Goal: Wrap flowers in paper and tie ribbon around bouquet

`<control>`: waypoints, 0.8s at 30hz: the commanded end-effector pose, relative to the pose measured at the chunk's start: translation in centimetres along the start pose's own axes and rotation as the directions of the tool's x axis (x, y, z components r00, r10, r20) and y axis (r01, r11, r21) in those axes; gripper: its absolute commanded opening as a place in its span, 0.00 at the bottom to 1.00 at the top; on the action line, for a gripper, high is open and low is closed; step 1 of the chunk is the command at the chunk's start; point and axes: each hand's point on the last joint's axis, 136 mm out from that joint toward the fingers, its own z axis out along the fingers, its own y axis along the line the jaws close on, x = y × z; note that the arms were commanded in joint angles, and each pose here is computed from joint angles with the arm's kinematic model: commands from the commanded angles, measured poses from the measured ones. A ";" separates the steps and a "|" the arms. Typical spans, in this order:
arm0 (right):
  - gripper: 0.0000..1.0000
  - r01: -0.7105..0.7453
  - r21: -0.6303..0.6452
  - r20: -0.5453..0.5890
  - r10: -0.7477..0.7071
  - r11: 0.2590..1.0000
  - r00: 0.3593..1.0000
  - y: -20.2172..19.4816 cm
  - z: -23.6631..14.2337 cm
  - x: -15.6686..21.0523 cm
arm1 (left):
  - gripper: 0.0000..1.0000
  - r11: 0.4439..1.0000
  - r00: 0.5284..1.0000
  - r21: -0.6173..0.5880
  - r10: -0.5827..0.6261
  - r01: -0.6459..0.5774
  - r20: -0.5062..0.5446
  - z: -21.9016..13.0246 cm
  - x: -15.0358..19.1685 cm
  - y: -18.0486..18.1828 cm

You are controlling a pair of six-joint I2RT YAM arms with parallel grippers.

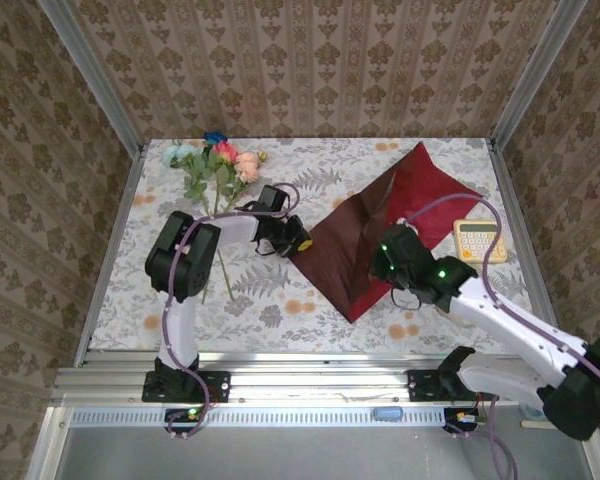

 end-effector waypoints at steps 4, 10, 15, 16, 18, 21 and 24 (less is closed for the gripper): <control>0.00 -0.108 0.210 -0.085 0.128 0.972 0.988 -7.6 -0.8 5.0 | 0.00 0.985 0.996 -0.151 -0.077 0.084 0.049 0.0 -1.5 5.0; 0.00 -0.103 0.270 -0.154 0.148 0.957 0.977 -9.9 -1.4 7.3 | 0.00 0.979 0.989 -0.158 -0.116 0.130 0.097 -1.7 -3.7 6.9; 0.00 -0.086 0.296 -0.274 0.171 0.951 0.946 -10.1 -0.1 9.9 | 0.00 0.979 0.983 -0.135 -0.136 0.153 0.126 -3.2 -4.9 7.5; 0.00 -0.077 0.305 -0.296 0.172 0.949 0.940 -10.1 0.1 10.2 | 0.00 0.980 0.982 -0.127 -0.135 0.152 0.131 -3.5 -5.1 7.4; 0.00 -0.057 0.326 -0.319 0.167 0.944 0.933 -10.1 0.4 10.4 | 0.00 0.985 0.981 -0.113 -0.115 0.133 0.154 -4.6 -5.3 6.4; 0.00 -0.038 0.341 -0.331 0.157 0.939 0.930 -10.1 0.5 10.3 | 0.00 0.993 0.979 -0.089 -0.064 0.083 0.194 -6.8 -5.1 3.9; 0.00 -0.039 0.357 -0.330 0.165 0.933 0.929 -10.6 0.5 10.3 | 0.00 0.997 0.979 -0.070 -0.015 0.029 0.204 -8.1 -3.4 1.3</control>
